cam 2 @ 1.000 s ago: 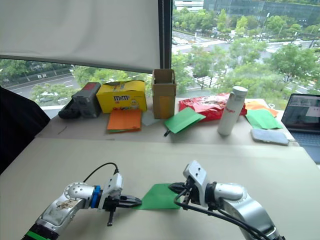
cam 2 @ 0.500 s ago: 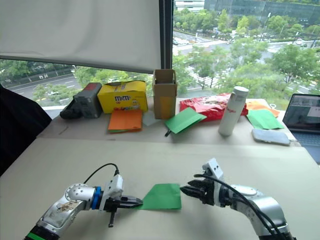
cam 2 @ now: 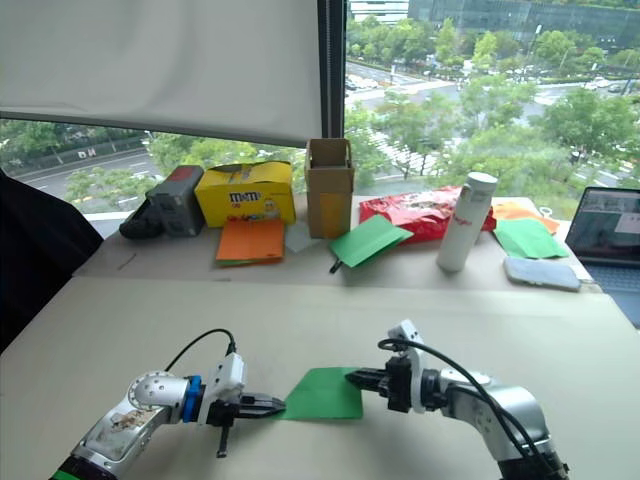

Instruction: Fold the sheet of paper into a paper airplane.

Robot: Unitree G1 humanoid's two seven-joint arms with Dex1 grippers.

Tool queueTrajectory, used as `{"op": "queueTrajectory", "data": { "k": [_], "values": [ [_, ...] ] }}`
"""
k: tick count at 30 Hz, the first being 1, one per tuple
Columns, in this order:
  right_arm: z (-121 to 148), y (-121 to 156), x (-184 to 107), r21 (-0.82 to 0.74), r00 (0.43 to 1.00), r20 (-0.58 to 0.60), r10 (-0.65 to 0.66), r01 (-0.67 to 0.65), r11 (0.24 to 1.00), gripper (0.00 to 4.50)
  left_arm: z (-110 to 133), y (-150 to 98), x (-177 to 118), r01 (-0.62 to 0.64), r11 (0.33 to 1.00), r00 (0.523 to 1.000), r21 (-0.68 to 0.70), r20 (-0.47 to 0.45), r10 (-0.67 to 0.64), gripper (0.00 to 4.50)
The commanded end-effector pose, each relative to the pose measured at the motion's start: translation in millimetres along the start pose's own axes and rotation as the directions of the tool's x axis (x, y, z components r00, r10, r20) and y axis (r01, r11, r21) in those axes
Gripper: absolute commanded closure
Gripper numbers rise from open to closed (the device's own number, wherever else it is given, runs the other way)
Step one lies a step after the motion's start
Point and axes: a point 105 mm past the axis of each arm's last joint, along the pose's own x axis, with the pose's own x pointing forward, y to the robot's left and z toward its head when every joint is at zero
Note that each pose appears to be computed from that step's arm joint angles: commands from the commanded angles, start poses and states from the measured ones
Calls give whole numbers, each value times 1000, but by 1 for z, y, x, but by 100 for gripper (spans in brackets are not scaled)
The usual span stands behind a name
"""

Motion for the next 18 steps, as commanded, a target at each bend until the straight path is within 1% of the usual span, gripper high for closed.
{"op": "queueTrajectory", "data": {
  "k": [1, 4, 6, 7, 8, 9, 11, 13, 16, 18],
  "values": [
    [20, 7, -3, -52, 998, 64, 22, -19, 998, 444, -36, -10, 3, 25, 996, 995, -82, -97, -33, 450],
    [30, 2, -7, -42, 994, 114, 0, 5, 999, 444, -40, -7, 3, 26, 996, 995, -80, -97, -34, 450],
    [34, -2, -11, -13, 991, 136, -15, 17, 1000, 390, -42, -5, 3, 25, 997, 995, -78, -97, -33, 450],
    [33, -4, -12, -11, 992, 126, -28, 29, 1000, 362, -43, -5, 3, 25, 997, 995, -77, -98, -33, 450],
    [29, -9, -13, -17, 993, 106, -58, 60, 998, 331, -44, -5, 3, 25, 997, 995, -76, -99, -32, 450],
    [25, -13, -13, -14, 992, 87, -86, 88, 996, 292, -45, -4, 3, 25, 997, 995, -75, -99, -32, 450],
    [14, -12, -14, 5, 997, 25, -75, 75, 997, 221, -47, -5, 3, 24, 997, 994, -74, -100, -32, 450],
    [8, -11, -13, 25, 998, 1, -67, 67, 997, 167, -49, -5, 3, 24, 997, 994, -73, -101, -32, 450],
    [8, -10, -9, 38, 998, 1, -62, 62, 997, 167, -52, -6, 4, 26, 997, 994, -71, -102, -33, 450],
    [8, -10, -5, 50, 999, 3, -51, 51, 997, 167, -49, -7, 5, 29, 997, 995, -67, -98, -36, 450]
  ]
}}
